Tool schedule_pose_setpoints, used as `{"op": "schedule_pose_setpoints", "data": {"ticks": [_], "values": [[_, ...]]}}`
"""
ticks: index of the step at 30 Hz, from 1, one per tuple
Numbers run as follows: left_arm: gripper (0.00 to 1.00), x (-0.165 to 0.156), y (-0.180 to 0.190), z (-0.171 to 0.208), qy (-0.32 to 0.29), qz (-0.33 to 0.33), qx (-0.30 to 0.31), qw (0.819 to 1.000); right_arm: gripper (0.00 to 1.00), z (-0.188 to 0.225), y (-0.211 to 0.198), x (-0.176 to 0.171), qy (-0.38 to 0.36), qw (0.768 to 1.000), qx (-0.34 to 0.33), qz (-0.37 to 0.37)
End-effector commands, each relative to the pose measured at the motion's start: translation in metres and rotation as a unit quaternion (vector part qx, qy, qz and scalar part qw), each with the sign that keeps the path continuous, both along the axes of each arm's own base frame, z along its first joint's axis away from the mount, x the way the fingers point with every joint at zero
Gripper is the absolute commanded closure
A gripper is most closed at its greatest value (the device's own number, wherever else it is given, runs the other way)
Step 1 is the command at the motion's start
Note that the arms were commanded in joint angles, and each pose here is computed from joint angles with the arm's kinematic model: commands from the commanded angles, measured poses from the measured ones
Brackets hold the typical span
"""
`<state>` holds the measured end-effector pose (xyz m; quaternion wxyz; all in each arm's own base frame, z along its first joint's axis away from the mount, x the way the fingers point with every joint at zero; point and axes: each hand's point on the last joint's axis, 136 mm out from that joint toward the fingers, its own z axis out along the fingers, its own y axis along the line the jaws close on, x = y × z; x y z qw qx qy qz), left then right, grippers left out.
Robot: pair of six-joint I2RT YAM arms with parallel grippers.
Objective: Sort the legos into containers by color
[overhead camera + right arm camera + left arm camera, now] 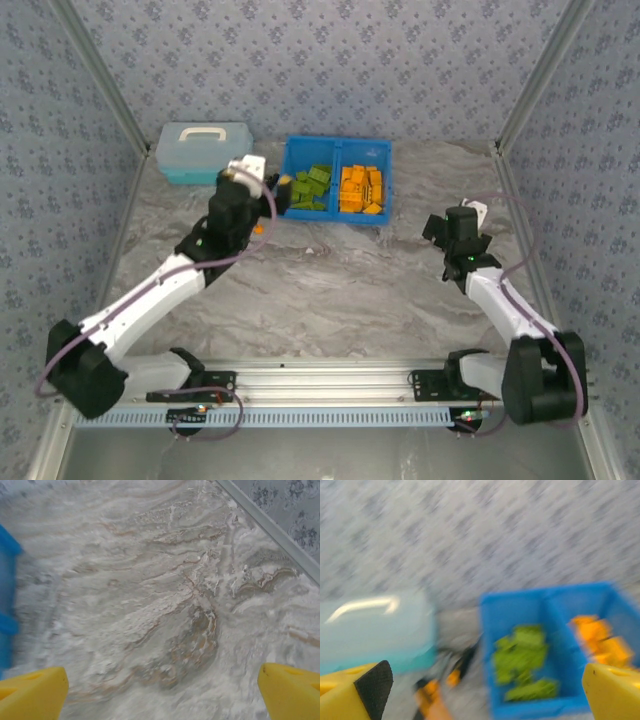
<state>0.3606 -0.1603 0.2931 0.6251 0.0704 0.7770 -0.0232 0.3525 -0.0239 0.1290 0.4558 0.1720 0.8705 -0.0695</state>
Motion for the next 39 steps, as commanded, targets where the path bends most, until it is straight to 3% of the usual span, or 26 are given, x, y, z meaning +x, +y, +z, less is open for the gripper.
{"op": "schedule_pose_setpoints", "data": {"ticks": [1, 6, 10, 13, 14, 19, 22, 25, 29, 30, 39], "values": [[0.01, -0.01, 0.069, -0.048, 0.017, 0.117, 0.042, 0.992, 0.0, -0.003, -0.009, 0.028, -0.027, 0.995, -0.089, 0.036], [0.01, -0.021, 0.125, -0.095, 0.043, 0.18, 0.04, 0.982, 0.0, -0.035, -0.006, 0.056, -0.014, 0.989, -0.128, 0.076], [0.01, -0.017, 0.155, -0.118, 0.06, 0.214, 0.026, 0.975, 0.0, -0.038, -0.004, 0.045, -0.061, 0.989, -0.079, 0.112], [0.01, -0.012, 0.166, -0.138, 0.068, 0.217, 0.021, 0.974, 0.0, -0.044, 0.004, 0.038, -0.111, 0.981, -0.052, 0.151], [0.01, -0.011, 0.17, -0.145, 0.068, 0.216, 0.019, 0.974, 0.0, -0.048, 0.004, 0.037, -0.083, 0.983, -0.05, 0.154], [0.01, 0.002, 0.19, -0.173, 0.066, 0.213, -0.017, 0.975, 0.0, -0.046, 0.005, 0.038, -0.09, 0.982, -0.055, 0.154], [0.01, 0.019, 0.191, -0.171, 0.045, 0.194, 0.002, 0.98, 0.0, -0.046, 0.007, 0.039, -0.092, 0.981, -0.052, 0.161], [0.01, 0.035, 0.196, -0.194, 0.084, 0.187, -0.018, 0.979, 0.0, -0.046, 0.007, 0.039, -0.092, 0.981, -0.051, 0.162], [0.01, 0.034, 0.193, -0.198, 0.056, 0.17, -0.023, 0.984, 0.0, -0.045, 0.007, 0.039, -0.092, 0.981, -0.052, 0.162], [0.01, 0.032, 0.192, -0.203, 0.083, 0.169, -0.022, 0.982, 0.0, -0.045, 0.007, 0.039, -0.092, 0.981, -0.052, 0.162], [0.01, 0.032, 0.191, -0.202, 0.073, 0.167, -0.021, 0.983, 0.0, -0.046, 0.007, 0.039, -0.091, 0.981, -0.052, 0.162]]}}
